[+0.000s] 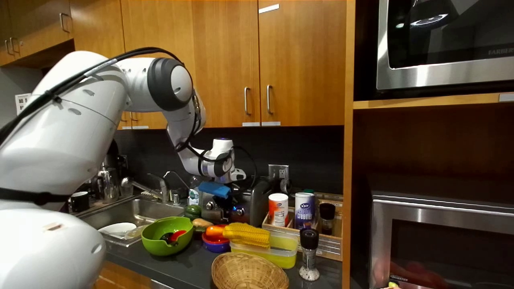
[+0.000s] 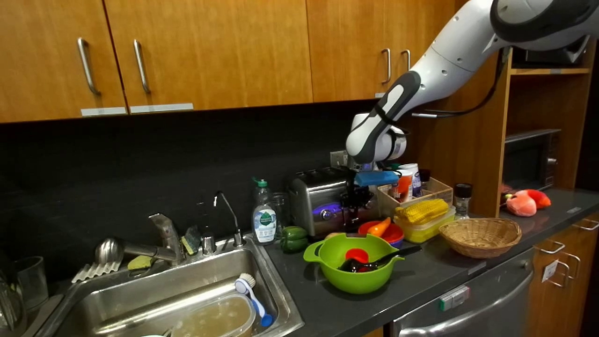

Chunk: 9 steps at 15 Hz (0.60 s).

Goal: Push the right lever on the toaster downwards.

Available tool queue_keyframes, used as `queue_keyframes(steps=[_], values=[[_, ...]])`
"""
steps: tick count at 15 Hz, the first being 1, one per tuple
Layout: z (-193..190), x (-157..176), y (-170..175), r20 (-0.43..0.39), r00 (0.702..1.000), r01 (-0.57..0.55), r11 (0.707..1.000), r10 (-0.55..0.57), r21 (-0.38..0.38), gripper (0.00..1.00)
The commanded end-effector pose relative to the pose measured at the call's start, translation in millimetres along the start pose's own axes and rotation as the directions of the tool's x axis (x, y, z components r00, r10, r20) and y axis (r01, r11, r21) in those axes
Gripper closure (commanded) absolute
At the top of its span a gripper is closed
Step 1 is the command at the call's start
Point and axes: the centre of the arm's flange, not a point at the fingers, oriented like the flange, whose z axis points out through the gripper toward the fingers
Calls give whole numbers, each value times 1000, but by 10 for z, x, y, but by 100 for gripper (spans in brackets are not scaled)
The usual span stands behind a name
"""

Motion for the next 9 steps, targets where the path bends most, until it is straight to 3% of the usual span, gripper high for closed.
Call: queue_keyframes(steps=[1,9], values=[[558,98,141,56,998,-14,1000,13,13,100],[713,184,186,123,992,-39,999,37,11,100]])
